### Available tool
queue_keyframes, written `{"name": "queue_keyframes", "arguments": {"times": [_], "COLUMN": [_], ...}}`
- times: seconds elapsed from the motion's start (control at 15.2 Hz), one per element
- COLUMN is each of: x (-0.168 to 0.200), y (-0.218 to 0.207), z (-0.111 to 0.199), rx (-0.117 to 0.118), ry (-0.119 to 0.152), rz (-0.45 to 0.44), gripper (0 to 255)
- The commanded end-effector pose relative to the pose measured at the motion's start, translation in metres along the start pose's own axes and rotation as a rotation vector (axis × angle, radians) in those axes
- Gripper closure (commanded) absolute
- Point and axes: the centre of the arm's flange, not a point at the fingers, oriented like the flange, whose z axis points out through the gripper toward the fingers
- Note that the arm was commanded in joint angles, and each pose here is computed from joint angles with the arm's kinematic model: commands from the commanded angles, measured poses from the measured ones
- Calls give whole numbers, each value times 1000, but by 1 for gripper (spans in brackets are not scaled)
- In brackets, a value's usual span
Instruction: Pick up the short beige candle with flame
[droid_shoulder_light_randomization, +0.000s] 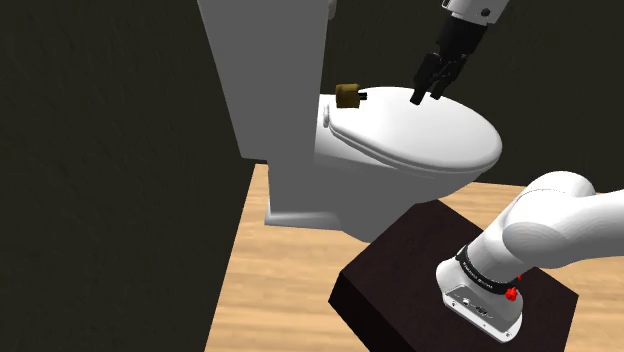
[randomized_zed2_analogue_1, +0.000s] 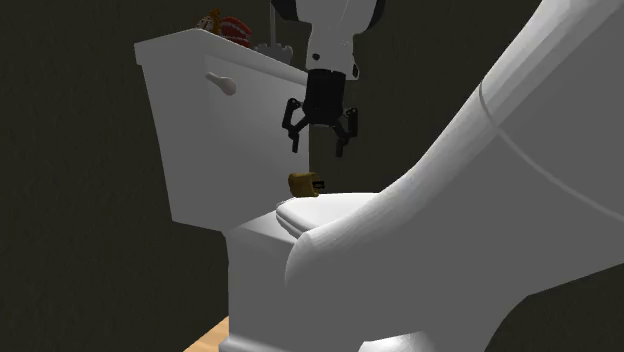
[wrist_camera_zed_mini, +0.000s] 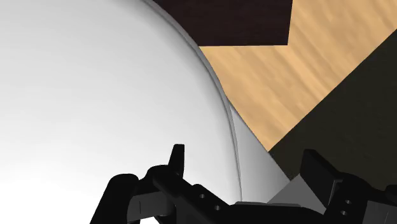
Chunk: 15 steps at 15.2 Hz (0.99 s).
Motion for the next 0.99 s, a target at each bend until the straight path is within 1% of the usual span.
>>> {"name": "queue_keyframes", "arguments": {"times": [0.0,0.46,0.92], "x": [0,103,206], "y": [0,24,34], "z": [0,12,34], "rx": [0,-18,-36], "ry": [0,-101,-201], "rz": [0,-144,-287], "gripper": [0,0,0]}}
